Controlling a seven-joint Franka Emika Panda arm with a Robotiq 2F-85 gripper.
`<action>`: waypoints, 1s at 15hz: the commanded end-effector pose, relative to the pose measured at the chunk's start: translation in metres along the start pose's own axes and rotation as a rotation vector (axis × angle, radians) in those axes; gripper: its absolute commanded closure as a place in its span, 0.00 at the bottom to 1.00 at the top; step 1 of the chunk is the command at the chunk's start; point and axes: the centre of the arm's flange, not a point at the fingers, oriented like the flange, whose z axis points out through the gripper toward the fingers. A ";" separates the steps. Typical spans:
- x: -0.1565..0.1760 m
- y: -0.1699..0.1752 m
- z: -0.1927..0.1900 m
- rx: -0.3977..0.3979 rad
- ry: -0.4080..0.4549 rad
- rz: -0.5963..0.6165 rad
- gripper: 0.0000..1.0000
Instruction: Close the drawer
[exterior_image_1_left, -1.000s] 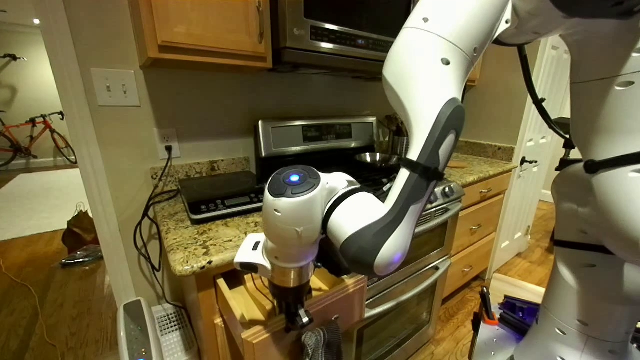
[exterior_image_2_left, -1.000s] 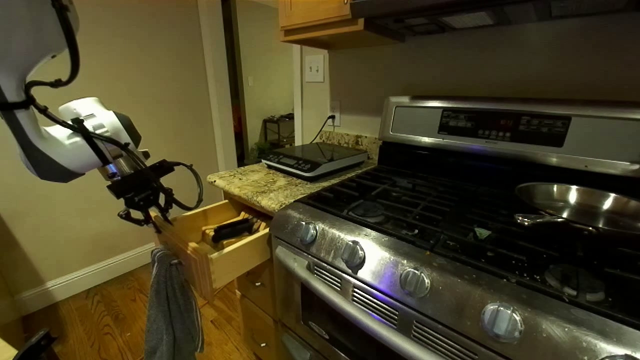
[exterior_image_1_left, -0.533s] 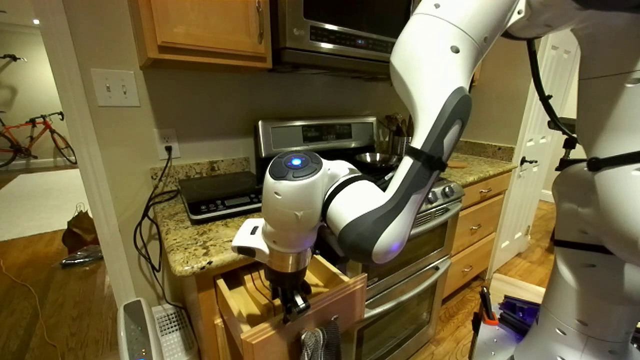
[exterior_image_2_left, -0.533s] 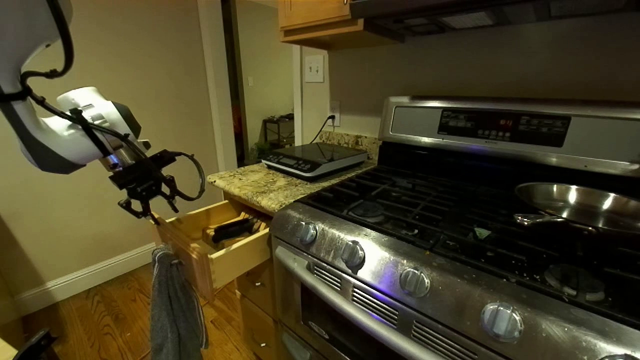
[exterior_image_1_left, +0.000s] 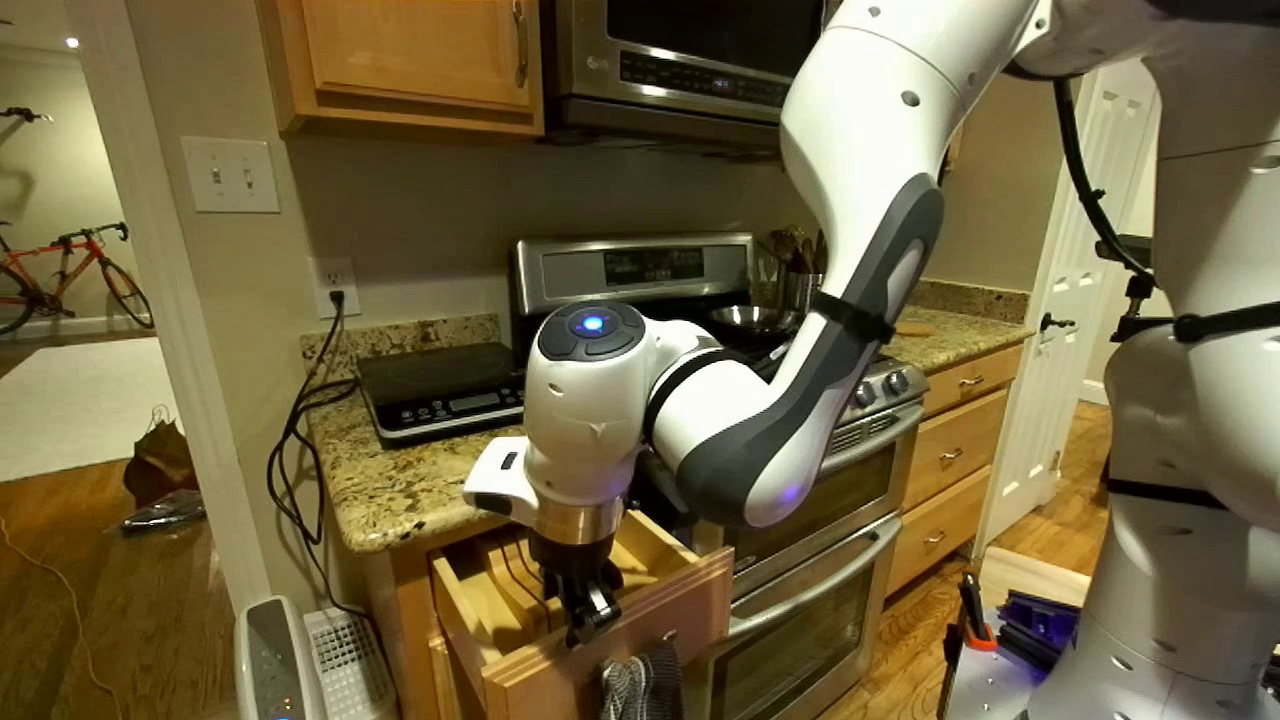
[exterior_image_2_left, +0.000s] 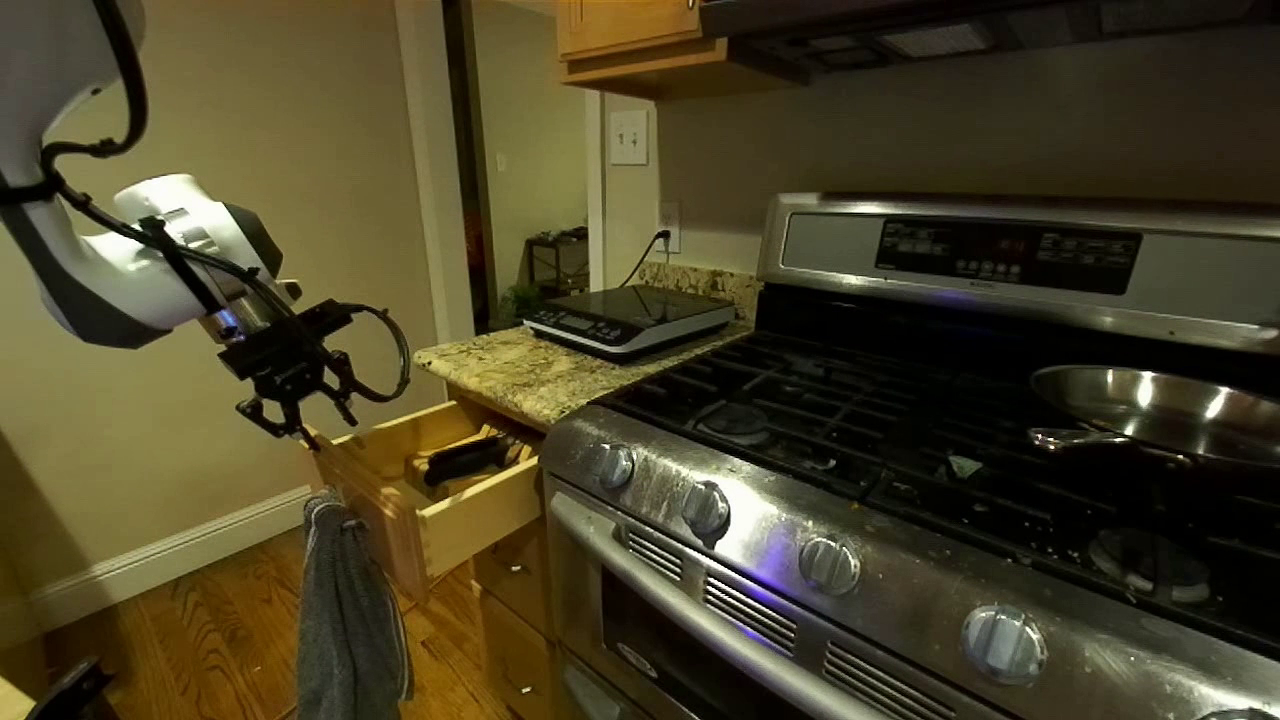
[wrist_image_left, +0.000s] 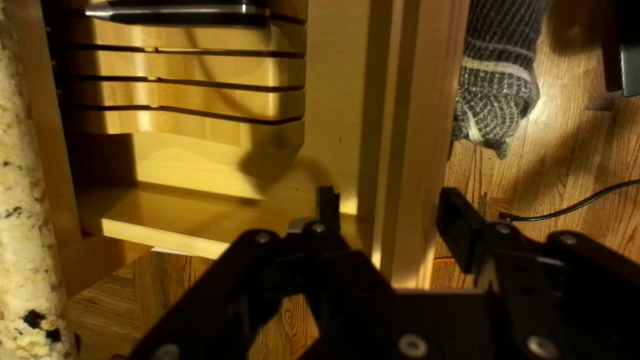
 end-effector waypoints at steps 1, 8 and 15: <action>0.000 0.000 0.000 0.000 0.000 0.000 0.44; 0.000 0.000 0.000 0.000 0.000 0.000 0.44; 0.004 -0.002 -0.042 -0.077 0.027 -0.023 0.00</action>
